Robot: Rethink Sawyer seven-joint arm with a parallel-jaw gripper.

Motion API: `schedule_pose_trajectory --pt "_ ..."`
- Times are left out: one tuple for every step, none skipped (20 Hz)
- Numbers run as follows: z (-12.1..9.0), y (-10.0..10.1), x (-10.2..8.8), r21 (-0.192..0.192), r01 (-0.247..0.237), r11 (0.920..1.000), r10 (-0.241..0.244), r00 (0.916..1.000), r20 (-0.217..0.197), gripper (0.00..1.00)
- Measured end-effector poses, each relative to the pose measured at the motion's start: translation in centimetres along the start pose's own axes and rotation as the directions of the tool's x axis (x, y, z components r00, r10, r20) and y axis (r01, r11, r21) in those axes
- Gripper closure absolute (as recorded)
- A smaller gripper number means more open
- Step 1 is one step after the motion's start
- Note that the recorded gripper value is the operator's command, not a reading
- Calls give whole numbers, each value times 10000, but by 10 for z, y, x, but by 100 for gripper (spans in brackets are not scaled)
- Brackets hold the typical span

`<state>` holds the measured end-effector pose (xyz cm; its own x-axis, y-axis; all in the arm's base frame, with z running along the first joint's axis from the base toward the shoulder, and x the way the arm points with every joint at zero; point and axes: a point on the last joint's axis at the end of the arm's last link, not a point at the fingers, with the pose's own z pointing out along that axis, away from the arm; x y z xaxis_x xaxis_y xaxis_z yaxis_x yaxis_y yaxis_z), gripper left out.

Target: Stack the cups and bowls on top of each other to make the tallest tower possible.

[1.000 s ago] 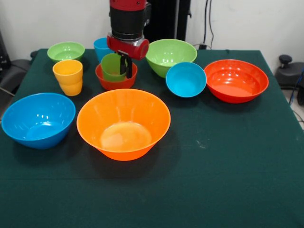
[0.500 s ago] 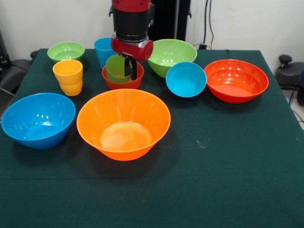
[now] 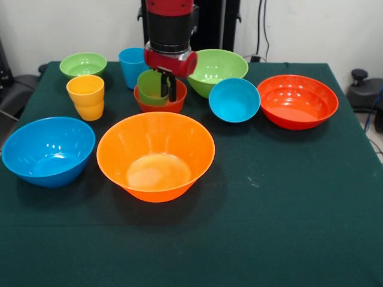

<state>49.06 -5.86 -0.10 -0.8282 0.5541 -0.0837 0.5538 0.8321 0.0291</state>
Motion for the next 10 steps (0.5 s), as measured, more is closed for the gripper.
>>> schedule_pose_trajectory --pt "0 1 0 -14 -6 10000 6 10000 -2 100" --pt "0 2 0 -24 -3 10000 3 10000 -5 100" --pt "1 3 0 -39 -8 10000 8 10000 -8 100" --pt "1 4 -1 -54 -13 10000 13 10000 -10 100" --pt "2 6 -1 -75 -18 10000 18 10000 -10 100" --pt "2 7 -1 -84 -22 10000 22 10000 -9 100" --pt "2 9 -2 -99 -29 9999 29 10000 2 100" --pt "2 10 -2 -104 -33 9999 33 10000 8 100" --pt "2 12 -3 -114 -46 9999 46 10000 26 100" --pt "2 13 -4 -124 -60 9999 61 10000 37 100"
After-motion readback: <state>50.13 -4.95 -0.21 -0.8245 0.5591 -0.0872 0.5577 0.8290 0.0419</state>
